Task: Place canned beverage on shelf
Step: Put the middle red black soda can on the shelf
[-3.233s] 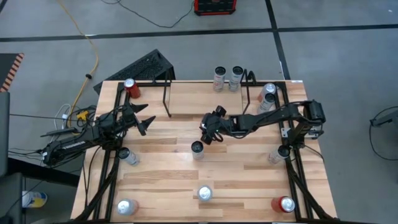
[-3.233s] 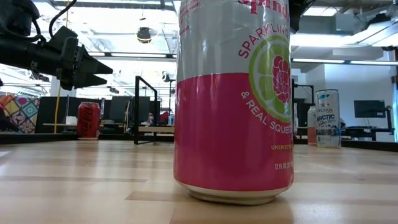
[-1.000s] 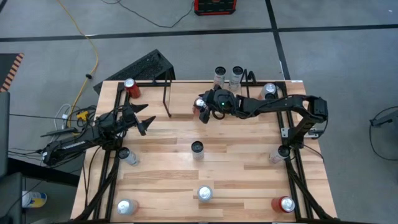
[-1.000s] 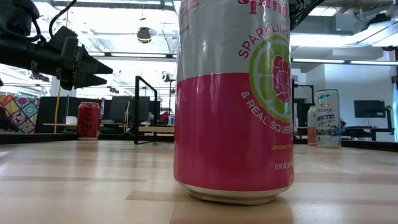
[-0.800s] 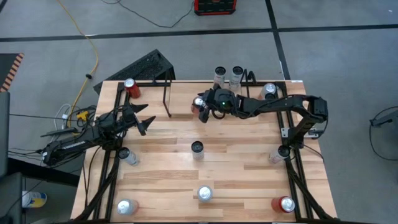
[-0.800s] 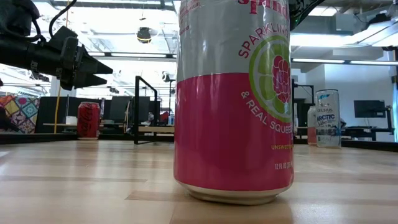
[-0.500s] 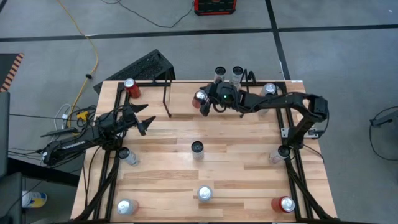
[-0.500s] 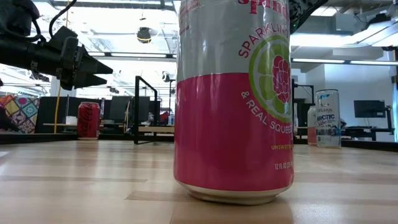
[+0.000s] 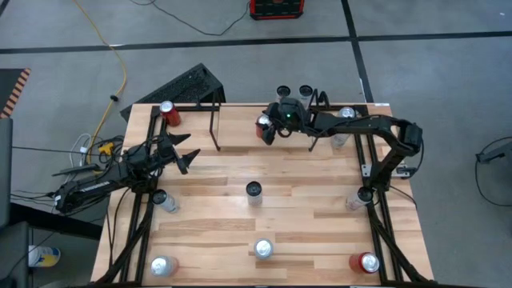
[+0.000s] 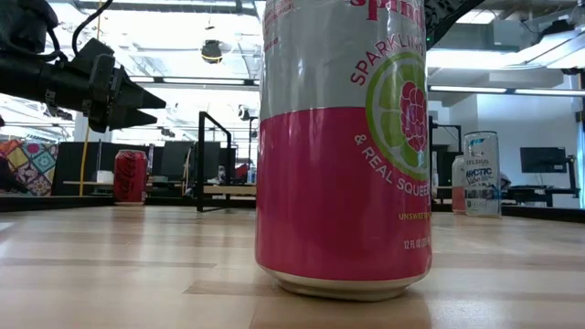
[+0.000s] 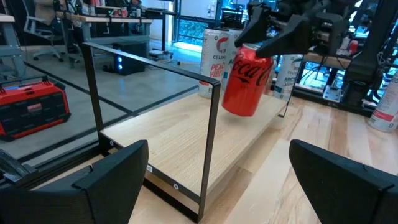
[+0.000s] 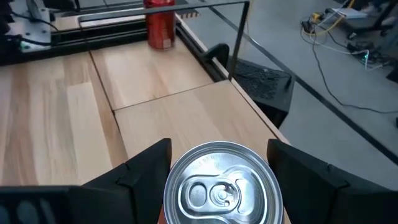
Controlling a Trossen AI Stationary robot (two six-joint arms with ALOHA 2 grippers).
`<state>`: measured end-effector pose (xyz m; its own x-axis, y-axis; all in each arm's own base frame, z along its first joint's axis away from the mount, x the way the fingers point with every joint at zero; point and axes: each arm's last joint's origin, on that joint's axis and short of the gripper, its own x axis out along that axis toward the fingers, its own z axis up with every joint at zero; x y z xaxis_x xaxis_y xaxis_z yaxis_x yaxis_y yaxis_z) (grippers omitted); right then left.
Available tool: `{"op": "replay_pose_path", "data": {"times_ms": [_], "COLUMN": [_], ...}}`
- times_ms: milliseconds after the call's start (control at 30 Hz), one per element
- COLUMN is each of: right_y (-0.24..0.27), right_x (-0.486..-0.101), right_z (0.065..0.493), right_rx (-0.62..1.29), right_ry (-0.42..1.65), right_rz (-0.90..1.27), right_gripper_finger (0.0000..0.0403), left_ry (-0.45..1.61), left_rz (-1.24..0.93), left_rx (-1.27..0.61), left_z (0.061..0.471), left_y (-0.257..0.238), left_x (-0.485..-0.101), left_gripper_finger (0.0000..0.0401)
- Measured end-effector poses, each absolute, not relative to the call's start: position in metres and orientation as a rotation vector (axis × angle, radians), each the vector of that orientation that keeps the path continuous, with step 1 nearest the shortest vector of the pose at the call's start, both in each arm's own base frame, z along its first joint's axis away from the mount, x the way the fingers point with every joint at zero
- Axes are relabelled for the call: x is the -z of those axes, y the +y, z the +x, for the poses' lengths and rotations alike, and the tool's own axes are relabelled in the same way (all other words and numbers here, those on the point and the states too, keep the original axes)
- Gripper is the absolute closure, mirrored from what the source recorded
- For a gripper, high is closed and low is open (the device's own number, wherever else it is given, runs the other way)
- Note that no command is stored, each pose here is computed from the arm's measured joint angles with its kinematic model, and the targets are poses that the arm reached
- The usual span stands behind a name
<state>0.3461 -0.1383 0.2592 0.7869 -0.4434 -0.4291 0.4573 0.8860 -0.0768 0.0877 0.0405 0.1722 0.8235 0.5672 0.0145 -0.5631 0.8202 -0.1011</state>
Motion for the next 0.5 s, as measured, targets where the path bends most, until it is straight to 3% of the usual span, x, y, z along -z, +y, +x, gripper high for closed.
{"op": "replay_pose_path", "data": {"times_ms": [500], "right_y": [-0.1431], "right_x": [-0.2514], "right_z": [0.346], "right_rx": [0.495], "right_ry": [0.495], "right_rz": [0.036], "right_gripper_finger": [0.0122], "left_ry": [-0.045], "left_rz": [-0.094], "left_rx": [-0.601], "left_z": [0.0877], "left_y": [0.0404], "left_x": [-0.1722], "left_gripper_finger": [0.0027]}}
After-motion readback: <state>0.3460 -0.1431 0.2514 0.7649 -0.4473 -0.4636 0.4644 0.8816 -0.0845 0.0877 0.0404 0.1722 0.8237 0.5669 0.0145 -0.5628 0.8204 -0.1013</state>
